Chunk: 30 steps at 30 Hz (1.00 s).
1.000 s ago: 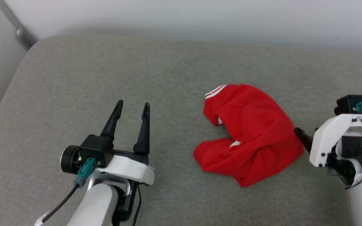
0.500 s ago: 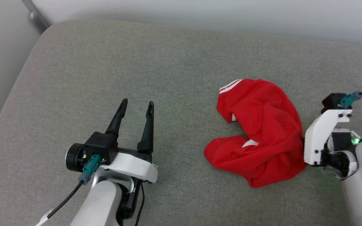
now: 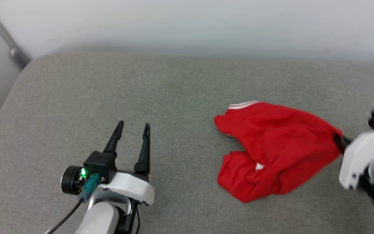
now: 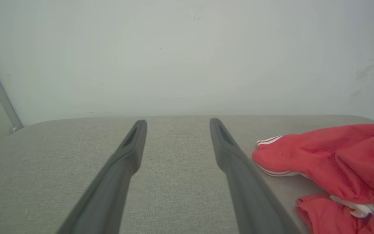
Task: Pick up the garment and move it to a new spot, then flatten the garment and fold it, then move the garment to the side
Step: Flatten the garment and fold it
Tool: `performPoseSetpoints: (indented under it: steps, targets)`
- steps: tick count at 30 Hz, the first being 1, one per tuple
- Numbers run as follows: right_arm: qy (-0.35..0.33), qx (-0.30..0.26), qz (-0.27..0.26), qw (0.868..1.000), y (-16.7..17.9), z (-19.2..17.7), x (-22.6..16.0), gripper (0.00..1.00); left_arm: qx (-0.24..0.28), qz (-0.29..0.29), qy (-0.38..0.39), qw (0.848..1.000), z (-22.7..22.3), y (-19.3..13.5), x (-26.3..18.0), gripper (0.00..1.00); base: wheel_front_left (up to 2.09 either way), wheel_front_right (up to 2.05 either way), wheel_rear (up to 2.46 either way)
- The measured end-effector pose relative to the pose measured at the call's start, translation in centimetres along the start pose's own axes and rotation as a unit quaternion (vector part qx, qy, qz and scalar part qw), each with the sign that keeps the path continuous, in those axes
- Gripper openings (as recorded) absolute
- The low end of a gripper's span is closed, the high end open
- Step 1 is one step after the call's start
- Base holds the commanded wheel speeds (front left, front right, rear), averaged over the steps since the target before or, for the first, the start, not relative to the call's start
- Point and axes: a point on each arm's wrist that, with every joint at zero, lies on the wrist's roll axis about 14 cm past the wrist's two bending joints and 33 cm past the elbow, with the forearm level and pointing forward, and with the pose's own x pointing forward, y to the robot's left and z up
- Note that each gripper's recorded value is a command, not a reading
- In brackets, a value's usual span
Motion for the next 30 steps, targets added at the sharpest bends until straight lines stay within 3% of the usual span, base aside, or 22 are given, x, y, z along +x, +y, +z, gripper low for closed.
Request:
performPoseSetpoints:
  steps: [4, 9, 10, 11, 17, 18, 22, 26, 30]
  targets:
    - [0.054, 0.055, -0.043, 0.996, -1.8, -6.8, -3.8, 0.00, -0.001, -0.009, 0.002, 1.000, 0.2, -0.8, -0.7, 1.00, 0.00, 0.00, 0.00]
    - [0.151, 0.117, -0.058, 0.980, -1.1, -16.2, -7.9, 0.03, -0.007, -0.016, 0.007, 1.000, 0.3, -1.7, -1.6, 1.00, 0.00, 0.00, 0.00]
    - [0.156, 0.125, -0.056, 0.978, -0.8, -17.1, -8.3, 0.15, -0.009, -0.015, 0.010, 1.000, 0.2, -1.7, -1.8, 1.00, 0.00, 0.00, 0.00]
    - [0.152, 0.127, -0.056, 0.979, -0.6, -17.3, -8.5, 1.00, -0.009, -0.016, 0.010, 1.000, 0.2, -1.8, -1.9, 1.00, 0.00, 0.00, 0.00]
    - [0.039, 0.134, -0.077, 0.987, -1.8, -14.0, -8.9, 1.00, -0.010, -0.019, 0.013, 1.000, 0.3, -2.1, -2.4, 1.00, 0.00, 0.00, 0.00]
    - [-0.013, 0.127, -0.094, 0.987, -2.9, -12.0, -9.0, 1.00, -0.010, -0.022, 0.012, 1.000, 0.5, -2.2, -2.4, 1.00, 0.00, 0.00, 0.00]
    - [-0.089, 0.112, -0.108, 0.984, -4.1, -7.8, -8.7, 1.00, -0.009, -0.020, 0.009, 1.000, 0.7, -2.1, -2.3, 1.00, 0.00, 0.00, 0.00]
    - [-0.092, 0.103, -0.094, 0.986, -3.4, -5.8, -7.3, 1.00, -0.010, -0.021, 0.009, 1.000, 0.6, -2.1, -2.0, 1.00, 0.00, 0.00, 0.00]
    - [-0.045, 0.076, -0.056, 0.995, -1.8, -3.7, -4.2, 1.00, -0.011, -0.028, 0.001, 1.000, 1.1, -2.4, -0.9, 1.00, 0.00, 0.00, 0.00]
